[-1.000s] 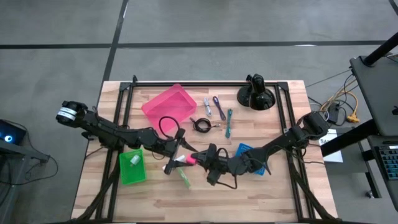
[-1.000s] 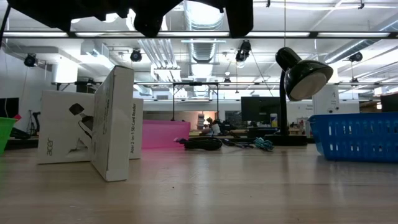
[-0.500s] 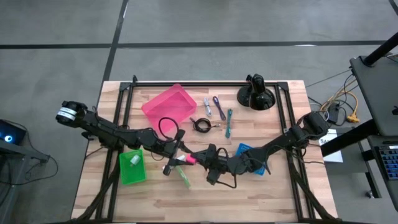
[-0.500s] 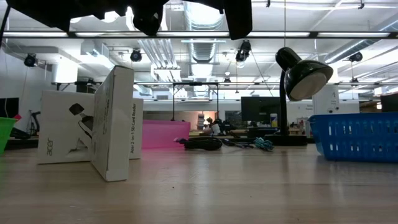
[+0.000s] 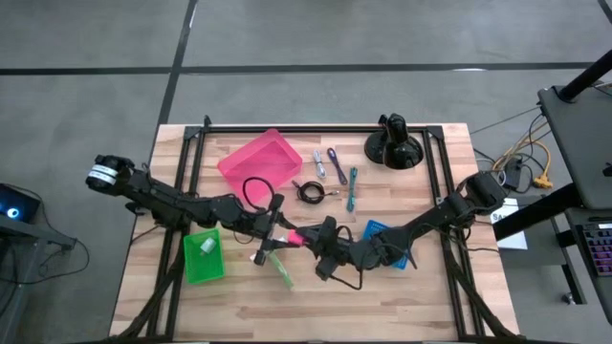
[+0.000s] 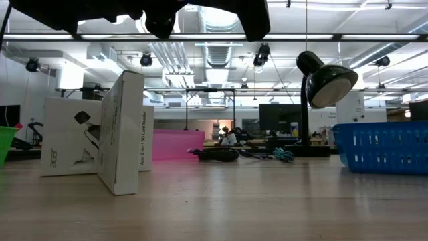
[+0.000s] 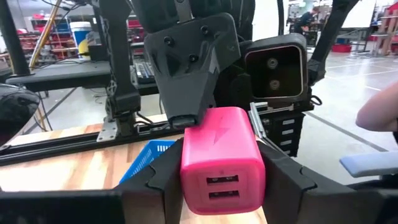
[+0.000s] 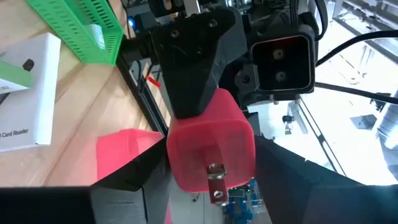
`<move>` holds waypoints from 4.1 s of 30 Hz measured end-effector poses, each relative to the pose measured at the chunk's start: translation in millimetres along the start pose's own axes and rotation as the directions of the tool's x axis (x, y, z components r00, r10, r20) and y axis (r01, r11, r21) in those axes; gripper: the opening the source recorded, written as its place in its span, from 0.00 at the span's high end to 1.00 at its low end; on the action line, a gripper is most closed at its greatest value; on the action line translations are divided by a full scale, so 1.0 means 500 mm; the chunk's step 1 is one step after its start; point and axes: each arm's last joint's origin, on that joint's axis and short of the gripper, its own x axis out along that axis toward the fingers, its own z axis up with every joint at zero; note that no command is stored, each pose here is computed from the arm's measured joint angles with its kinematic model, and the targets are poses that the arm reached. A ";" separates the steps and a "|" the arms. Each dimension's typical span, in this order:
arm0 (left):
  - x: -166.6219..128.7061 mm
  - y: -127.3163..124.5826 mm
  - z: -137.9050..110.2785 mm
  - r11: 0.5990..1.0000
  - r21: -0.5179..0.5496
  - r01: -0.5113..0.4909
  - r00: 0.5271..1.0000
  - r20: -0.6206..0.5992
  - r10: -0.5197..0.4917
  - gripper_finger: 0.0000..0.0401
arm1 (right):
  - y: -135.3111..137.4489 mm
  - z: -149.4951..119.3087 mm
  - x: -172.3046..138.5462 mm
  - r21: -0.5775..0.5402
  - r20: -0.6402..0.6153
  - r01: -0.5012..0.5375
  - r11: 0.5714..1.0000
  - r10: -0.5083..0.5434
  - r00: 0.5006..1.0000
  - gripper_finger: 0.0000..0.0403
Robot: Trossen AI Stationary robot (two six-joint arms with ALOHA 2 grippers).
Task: Pick and place items into bin
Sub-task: Put the pink charger adapter into the green bin
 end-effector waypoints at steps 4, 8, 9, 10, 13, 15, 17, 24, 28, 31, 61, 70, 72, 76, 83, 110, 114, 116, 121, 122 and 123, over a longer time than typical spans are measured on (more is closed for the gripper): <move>0.000 0.000 0.000 1.000 -0.001 0.003 1.000 -0.001 -0.003 0.65 | 0.000 -0.001 0.000 -0.001 -0.024 0.008 1.000 -0.008 1.000 0.51; 0.000 -0.001 0.000 1.000 -0.004 0.011 1.000 -0.002 -0.011 0.65 | -0.002 -0.006 -0.001 -0.003 -0.097 0.033 0.999 -0.034 0.995 0.51; 0.000 -0.002 -0.002 1.000 -0.005 0.017 1.000 -0.009 -0.017 0.65 | -0.002 -0.007 -0.001 -0.002 -0.120 0.043 0.999 -0.043 0.992 0.51; 0.000 -0.002 -0.003 1.000 -0.005 0.020 1.000 -0.015 -0.020 0.65 | -0.004 -0.009 -0.001 0.000 -0.144 0.053 0.999 -0.053 0.988 0.51; 0.000 -0.002 -0.003 1.000 -0.003 0.021 1.000 -0.014 -0.021 0.65 | -0.002 -0.015 -0.004 0.018 -0.217 0.079 0.997 -0.073 0.973 0.51; 0.000 -0.002 -0.003 1.000 -0.004 0.020 1.000 -0.015 -0.021 0.65 | 0.007 -0.019 -0.010 0.032 -0.236 0.073 0.997 -0.063 0.970 0.51; 0.000 -0.002 -0.003 1.000 -0.003 0.020 1.000 -0.013 -0.020 0.65 | 0.013 -0.025 -0.016 0.051 -0.245 0.051 0.997 -0.037 0.969 0.51; -0.007 -0.002 0.011 1.000 0.002 0.019 1.000 0.014 -0.019 0.65 | 0.017 -0.072 -0.060 0.260 -0.223 -0.107 0.960 0.167 0.960 0.51; -0.009 -0.001 0.015 1.000 0.004 0.016 1.000 0.022 -0.016 0.65 | 0.003 -0.106 -0.089 0.492 -0.039 -0.262 0.830 0.322 0.946 0.51; -0.009 0.000 0.014 1.000 0.025 0.006 1.000 0.019 -0.006 0.65 | -0.001 -0.132 -0.102 0.607 0.126 -0.359 0.709 0.360 0.925 0.51; -0.019 0.018 -0.008 0.946 -0.178 -0.271 0.943 -0.247 0.224 0.65 | 0.045 -0.293 -0.200 0.887 0.351 -0.282 0.366 -0.136 0.926 0.51; -0.022 0.018 -0.016 0.878 -0.322 -0.355 0.895 -0.389 0.219 0.65 | 0.036 -0.289 -0.194 0.905 0.302 -0.231 0.357 -0.159 0.940 0.51; -0.024 0.018 -0.015 0.866 -0.335 -0.372 0.882 -0.417 0.218 0.65 | 0.037 -0.291 -0.194 0.906 0.295 -0.223 0.359 -0.160 0.942 0.51; -0.035 0.017 -0.013 0.830 -0.353 -0.432 0.829 -0.518 0.211 0.65 | 0.038 -0.293 -0.194 0.910 0.279 -0.207 0.359 -0.161 0.947 0.51; -0.067 0.016 0.014 0.731 -0.357 -0.582 0.671 -0.718 0.185 0.65 | 0.038 -0.293 -0.193 0.911 0.274 -0.204 0.357 -0.157 0.949 0.51; -0.196 -0.007 0.034 0.292 -0.223 -0.930 0.198 -0.974 -0.112 0.65 | 0.039 -0.293 -0.194 0.908 0.275 -0.203 0.367 -0.155 0.949 0.51; -0.205 -0.010 0.033 0.251 -0.186 -0.950 0.150 -0.976 -0.155 0.65 | 0.039 -0.293 -0.193 0.905 0.275 -0.201 0.376 -0.154 0.949 0.51; -0.212 -0.012 0.032 0.221 -0.159 -0.962 0.118 -0.975 -0.190 0.65 | 0.039 -0.293 -0.193 0.905 0.275 -0.201 0.376 -0.153 0.949 0.51; -0.221 -0.017 0.032 0.160 -0.114 -0.980 0.071 -0.965 -0.254 0.65 | 0.040 -0.293 -0.193 0.904 0.274 -0.201 0.378 -0.149 0.950 0.51; -0.221 -0.018 0.032 0.153 -0.113 -0.982 0.070 -0.962 -0.264 0.65 | 0.040 -0.293 -0.193 0.904 0.274 -0.201 0.378 -0.149 0.950 0.51; -0.220 -0.019 0.032 0.152 -0.116 -0.982 0.072 -0.961 -0.268 0.65 | 0.040 -0.294 -0.193 0.903 0.274 -0.201 0.378 -0.148 0.950 0.51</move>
